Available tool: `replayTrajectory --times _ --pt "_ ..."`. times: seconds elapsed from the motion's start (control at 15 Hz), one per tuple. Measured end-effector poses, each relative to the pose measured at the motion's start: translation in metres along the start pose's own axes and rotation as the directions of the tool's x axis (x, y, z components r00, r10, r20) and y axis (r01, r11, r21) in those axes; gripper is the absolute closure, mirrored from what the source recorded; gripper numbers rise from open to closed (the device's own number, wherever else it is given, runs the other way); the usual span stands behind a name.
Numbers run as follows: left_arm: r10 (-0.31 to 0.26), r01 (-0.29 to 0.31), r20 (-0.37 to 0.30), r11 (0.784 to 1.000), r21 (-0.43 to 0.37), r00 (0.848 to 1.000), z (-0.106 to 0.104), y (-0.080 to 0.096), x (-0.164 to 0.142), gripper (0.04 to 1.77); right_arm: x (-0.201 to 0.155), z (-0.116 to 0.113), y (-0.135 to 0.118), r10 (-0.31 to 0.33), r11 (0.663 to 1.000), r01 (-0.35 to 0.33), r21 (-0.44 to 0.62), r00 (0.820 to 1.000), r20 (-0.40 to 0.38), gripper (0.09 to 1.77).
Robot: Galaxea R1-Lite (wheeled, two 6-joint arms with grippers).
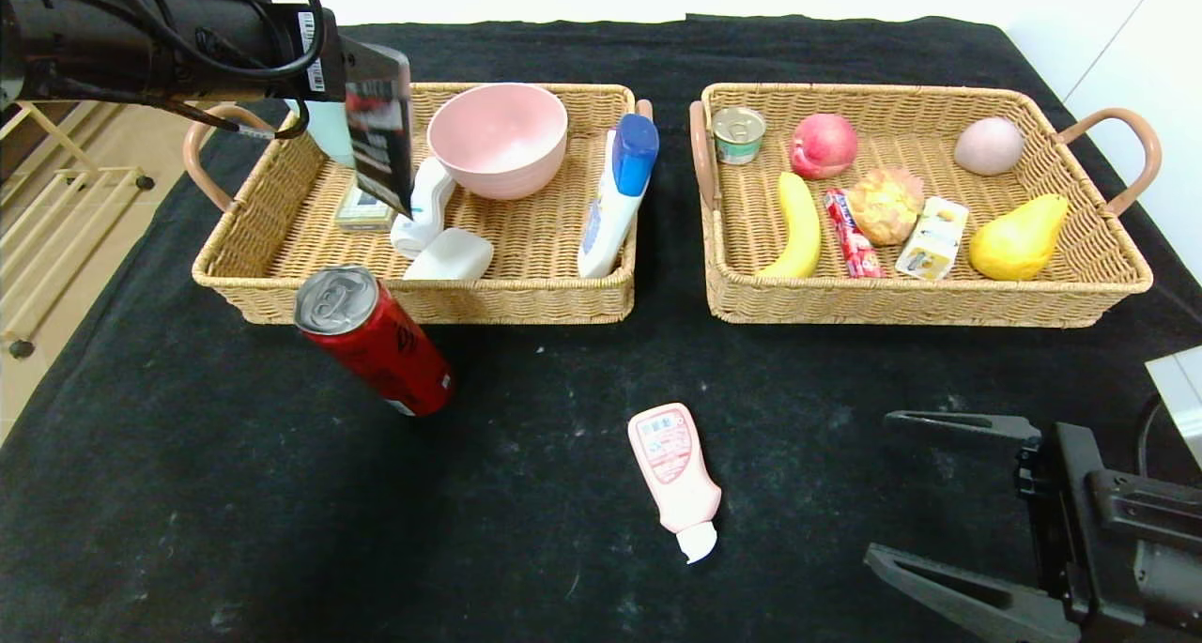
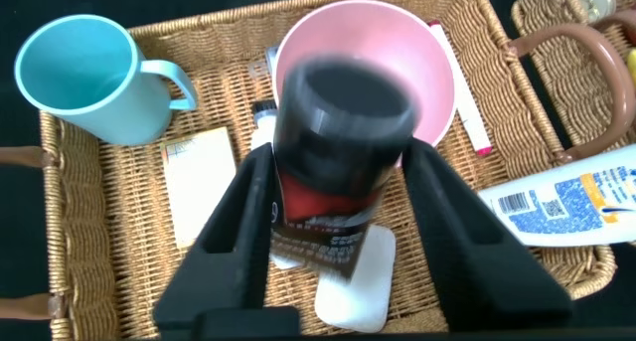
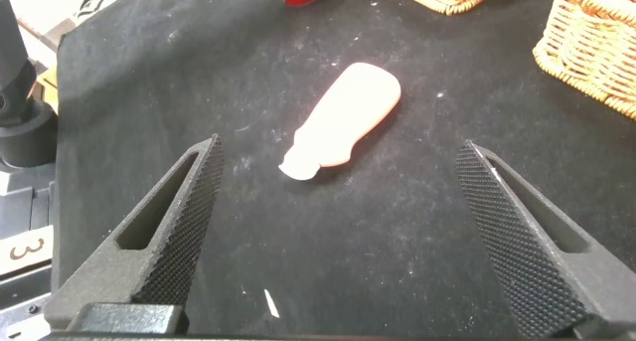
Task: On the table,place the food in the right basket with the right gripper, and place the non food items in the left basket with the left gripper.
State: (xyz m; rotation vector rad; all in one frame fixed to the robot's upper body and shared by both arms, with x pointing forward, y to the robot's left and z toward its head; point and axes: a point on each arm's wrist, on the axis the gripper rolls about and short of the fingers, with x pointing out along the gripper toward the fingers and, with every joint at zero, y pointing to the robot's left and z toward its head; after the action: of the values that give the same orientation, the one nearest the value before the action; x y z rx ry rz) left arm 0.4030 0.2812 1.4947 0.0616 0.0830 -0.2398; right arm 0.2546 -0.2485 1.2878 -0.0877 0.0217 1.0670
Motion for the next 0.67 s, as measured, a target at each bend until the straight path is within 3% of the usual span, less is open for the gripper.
replayTrajectory --times 0.33,0.67 --pt "-0.011 0.011 -0.016 1.0 -0.004 1.0 -0.0026 -0.0043 0.0017 0.47 0.0055 -0.0066 -0.0034 0.003 1.0 -0.003 0.022 1.0 -0.029 0.15" --pt "-0.013 0.012 -0.068 1.0 -0.009 0.998 -0.0071 -0.007 -0.0061 0.3 -0.0011 0.0005 0.0008 0.0 1.0 0.0 -0.002 1.0 0.002 0.15"
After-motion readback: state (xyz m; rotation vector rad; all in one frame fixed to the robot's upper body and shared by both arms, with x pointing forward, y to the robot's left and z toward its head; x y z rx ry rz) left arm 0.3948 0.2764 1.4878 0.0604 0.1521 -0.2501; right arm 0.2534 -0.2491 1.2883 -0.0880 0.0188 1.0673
